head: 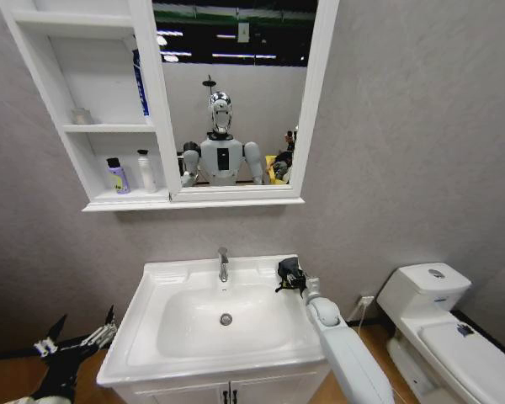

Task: Move facial cleanser and shampoo from washbasin to cabinet, then wipe washbasin with towel.

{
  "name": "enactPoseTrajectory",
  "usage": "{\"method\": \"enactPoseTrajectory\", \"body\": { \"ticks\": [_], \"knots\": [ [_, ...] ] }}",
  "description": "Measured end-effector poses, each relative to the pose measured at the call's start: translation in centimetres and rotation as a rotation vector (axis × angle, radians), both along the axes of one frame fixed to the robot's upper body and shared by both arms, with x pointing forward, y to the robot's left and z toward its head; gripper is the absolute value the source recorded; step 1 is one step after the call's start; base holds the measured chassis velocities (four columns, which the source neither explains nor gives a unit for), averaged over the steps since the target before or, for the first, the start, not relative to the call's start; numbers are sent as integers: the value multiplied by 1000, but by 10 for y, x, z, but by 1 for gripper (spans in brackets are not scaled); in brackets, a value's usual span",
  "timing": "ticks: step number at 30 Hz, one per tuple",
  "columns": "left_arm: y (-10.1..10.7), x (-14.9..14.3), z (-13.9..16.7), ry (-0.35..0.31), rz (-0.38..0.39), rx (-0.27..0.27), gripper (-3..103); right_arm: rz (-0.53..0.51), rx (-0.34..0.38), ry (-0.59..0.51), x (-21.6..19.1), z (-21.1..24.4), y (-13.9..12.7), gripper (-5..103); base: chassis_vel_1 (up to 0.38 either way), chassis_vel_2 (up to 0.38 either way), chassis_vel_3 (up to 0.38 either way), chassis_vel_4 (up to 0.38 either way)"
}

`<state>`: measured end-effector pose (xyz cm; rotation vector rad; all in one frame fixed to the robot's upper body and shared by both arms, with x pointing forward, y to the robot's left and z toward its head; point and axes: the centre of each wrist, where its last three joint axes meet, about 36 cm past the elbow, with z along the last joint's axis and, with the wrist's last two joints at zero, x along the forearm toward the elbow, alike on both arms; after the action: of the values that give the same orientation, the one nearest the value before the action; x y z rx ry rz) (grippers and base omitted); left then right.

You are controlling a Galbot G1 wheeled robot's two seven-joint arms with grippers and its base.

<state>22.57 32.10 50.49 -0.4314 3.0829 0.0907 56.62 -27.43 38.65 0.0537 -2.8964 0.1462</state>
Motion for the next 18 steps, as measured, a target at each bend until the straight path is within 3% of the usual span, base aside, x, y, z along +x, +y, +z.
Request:
{"method": "enactPoseTrajectory", "body": {
  "ticks": [1,2,3,8,10,11,12,13,18],
  "knots": [
    [0,0,0,0,0,0,100,-1,4,-4,-5,3,0,63,0,0,0,0],
    [0,0,0,0,0,0,100,-4,2,-10,-13,5,0,74,0,0,0,0],
    [0,0,0,0,0,0,100,-4,2,-10,-13,5,0,74,0,0,0,0],
    [0,0,0,0,0,0,100,12,-25,-78,-70,33,-2,95,0,0,0,0],
    [0,0,0,0,0,0,100,15,-29,-97,-79,40,-2,95,0,0,0,0],
    [0,0,0,0,0,0,100,20,-37,-131,-101,53,0,100,0,0,0,0],
    [0,0,0,0,0,0,100,24,-40,-154,-125,63,4,100,0,0,0,0],
    [0,0,0,0,0,0,100,33,-24,-207,-181,89,22,100,0,0,0,0],
    [0,0,0,0,0,0,100,35,-9,-232,-234,108,44,100,0,0,0,0]
  ]
}}
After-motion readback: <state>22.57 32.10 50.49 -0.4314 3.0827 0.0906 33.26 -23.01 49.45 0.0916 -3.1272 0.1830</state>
